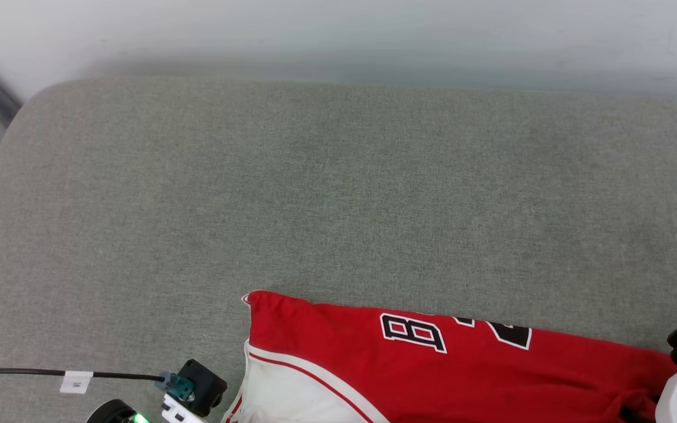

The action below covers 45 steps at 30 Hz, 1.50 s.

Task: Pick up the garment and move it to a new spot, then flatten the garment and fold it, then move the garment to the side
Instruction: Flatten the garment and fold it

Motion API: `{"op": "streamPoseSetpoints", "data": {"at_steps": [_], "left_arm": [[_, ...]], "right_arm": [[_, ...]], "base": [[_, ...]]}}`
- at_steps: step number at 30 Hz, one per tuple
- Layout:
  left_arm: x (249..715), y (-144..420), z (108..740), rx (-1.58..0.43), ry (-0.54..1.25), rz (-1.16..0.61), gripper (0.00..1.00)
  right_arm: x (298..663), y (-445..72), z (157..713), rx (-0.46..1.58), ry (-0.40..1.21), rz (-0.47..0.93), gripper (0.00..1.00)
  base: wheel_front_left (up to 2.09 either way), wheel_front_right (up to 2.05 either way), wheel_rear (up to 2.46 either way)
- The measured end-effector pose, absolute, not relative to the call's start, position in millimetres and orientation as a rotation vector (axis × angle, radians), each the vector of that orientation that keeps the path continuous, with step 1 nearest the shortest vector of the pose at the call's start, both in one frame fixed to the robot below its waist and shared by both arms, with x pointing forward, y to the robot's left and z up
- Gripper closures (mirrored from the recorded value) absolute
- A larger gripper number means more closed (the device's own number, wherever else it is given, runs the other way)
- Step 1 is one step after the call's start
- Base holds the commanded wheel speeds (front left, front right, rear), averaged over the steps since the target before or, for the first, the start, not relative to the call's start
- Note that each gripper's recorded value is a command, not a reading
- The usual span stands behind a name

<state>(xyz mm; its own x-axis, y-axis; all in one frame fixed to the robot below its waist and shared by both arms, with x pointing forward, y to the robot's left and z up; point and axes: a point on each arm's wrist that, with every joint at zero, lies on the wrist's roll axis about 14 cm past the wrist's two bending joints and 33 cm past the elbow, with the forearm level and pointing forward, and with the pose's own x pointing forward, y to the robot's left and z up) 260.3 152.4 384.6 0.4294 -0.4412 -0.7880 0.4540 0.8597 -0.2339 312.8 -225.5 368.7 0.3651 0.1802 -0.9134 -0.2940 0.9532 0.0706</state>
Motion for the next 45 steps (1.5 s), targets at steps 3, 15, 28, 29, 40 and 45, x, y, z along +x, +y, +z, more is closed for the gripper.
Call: {"op": "streamPoseSetpoints", "data": {"at_steps": [3, 15, 28, 29, 40, 45], "left_arm": [[265.0, 152.8, 388.0, 0.017, 0.941, -0.552, 0.0], [330.9, 150.0, 468.6, -0.1, 0.442, -0.407, 0.0], [374.6, 187.8, 527.1, -0.077, -0.061, -0.147, 0.0], [377.2, 189.4, 536.7, -0.062, -0.1, -0.13, 0.0], [376.1, 191.9, 565.2, 0.065, -0.243, -0.097, 0.0], [373.3, 192.4, 560.6, 0.074, -0.233, -0.1, 0.0]], "right_arm": [[318.0, -226.0, 375.2, -0.103, 1.126, 0.304, 0.0], [332.2, -237.3, 446.6, -0.087, 0.903, 0.251, 0.0], [317.1, -252.5, 427.5, 0.176, 0.877, -0.001, 0.0], [316.0, -252.4, 422.5, 0.201, 0.882, -0.017, 0.0], [319.0, -247.6, 374.5, 0.318, 0.94, -0.106, 0.0], [320.4, -234.1, 358.3, 0.356, 0.982, -0.085, 0.0]], "base": [[0.0, 0.0, 0.0], [0.0, 0.0, 0.0], [0.0, 0.0, 0.0], [0.0, 0.0, 0.0], [0.0, 0.0, 0.0], [0.0, 0.0, 0.0]]}}
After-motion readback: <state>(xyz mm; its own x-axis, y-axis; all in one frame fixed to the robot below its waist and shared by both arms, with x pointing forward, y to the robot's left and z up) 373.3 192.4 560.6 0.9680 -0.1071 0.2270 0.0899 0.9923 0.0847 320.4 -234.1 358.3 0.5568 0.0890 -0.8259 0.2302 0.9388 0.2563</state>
